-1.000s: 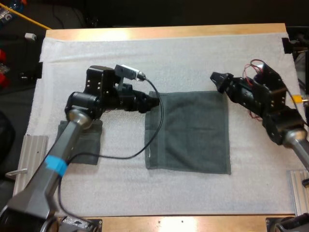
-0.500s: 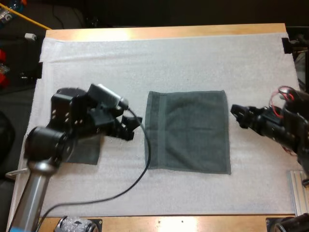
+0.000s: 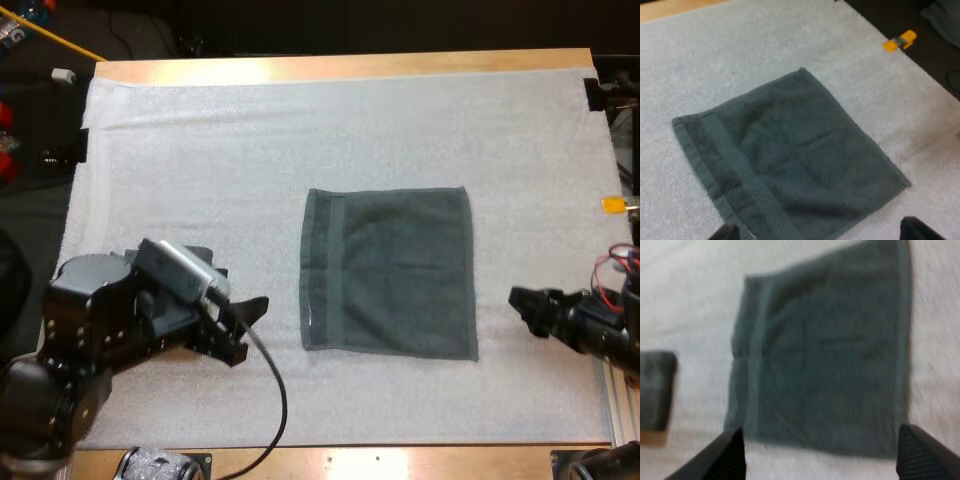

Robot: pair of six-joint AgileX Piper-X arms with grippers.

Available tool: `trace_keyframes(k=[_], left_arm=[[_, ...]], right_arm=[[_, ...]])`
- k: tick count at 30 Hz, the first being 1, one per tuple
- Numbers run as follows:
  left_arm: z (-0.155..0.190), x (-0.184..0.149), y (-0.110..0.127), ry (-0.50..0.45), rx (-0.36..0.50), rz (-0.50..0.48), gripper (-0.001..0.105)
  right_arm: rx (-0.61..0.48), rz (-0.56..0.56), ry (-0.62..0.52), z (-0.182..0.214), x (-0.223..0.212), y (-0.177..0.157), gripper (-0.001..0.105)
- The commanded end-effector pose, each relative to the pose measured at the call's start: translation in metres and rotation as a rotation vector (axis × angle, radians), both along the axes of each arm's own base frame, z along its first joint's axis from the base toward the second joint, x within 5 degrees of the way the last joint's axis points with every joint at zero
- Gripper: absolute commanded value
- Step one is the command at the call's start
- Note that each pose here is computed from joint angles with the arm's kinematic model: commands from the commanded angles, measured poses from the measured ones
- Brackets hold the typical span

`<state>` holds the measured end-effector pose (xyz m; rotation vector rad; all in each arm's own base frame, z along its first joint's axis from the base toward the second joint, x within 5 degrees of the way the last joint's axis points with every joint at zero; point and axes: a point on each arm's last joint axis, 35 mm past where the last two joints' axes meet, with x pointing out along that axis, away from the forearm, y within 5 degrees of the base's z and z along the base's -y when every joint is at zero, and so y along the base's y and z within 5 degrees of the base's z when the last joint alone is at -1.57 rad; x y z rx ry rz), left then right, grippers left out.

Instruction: Pick towel from pile, fold and stack

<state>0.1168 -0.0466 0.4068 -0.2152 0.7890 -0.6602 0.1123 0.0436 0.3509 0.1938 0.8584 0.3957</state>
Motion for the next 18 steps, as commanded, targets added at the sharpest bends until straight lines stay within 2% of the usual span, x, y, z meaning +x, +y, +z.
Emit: trace_keyframes(k=[1, 8, 13, 18], left_arm=[[0.000, -0.006, 0.002, -0.001, 0.009, 0.006, 0.062], [-0.006, -0.017, 0.005, 0.037, 0.019, 0.006, 0.062], [-0.039, -0.011, 0.003, 0.129, 0.042, 0.005, 0.062], [-0.060, -0.004, 0.001, 0.156, 0.044, 0.010, 0.062]], right_arm=[[-0.015, 0.012, 0.020, 0.000, -0.009, -0.003, 0.062], [-0.036, 0.012, 0.088, -0.004, -0.036, -0.011, 0.062], [-0.043, 0.012, 0.109, -0.019, -0.042, -0.013, 0.062], [-0.038, 0.023, 0.174, -0.052, -0.032, -0.009, 0.062]])
